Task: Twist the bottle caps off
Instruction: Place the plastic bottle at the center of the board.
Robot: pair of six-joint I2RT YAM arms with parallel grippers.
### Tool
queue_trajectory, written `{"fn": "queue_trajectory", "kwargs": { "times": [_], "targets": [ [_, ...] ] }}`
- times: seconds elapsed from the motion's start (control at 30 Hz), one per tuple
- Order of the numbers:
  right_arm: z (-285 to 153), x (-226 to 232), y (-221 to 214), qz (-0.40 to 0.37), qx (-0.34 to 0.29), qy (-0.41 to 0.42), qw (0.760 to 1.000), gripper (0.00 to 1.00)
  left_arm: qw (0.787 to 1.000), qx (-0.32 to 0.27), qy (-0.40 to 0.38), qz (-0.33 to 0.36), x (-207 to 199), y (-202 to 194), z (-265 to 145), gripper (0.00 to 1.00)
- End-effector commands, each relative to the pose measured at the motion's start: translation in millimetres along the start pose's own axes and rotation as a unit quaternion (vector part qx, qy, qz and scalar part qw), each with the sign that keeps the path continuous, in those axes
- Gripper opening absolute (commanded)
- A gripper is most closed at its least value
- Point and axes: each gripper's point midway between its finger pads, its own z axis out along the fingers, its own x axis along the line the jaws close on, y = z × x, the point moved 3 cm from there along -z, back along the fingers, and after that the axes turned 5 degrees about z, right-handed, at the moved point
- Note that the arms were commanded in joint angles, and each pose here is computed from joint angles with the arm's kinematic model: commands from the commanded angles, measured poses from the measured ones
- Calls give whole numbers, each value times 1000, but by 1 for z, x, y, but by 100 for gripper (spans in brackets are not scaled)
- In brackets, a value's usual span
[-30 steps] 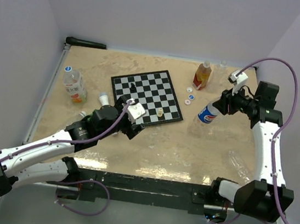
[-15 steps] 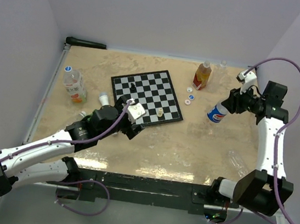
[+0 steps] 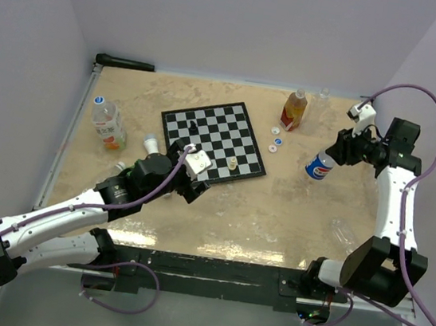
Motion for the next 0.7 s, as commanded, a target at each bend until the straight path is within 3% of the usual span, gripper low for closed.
{"fn": "queue_trajectory", "kwargs": {
  "times": [0.0,0.67],
  "targets": [
    [-7,-6,19,-28,-23,-8,999,9,1000,-17,4,8,4,7,-2,100],
    [2,-13,17,-21,-18,2,1000,9,1000,-16,2,7,3,7,-1,100]
  ]
}}
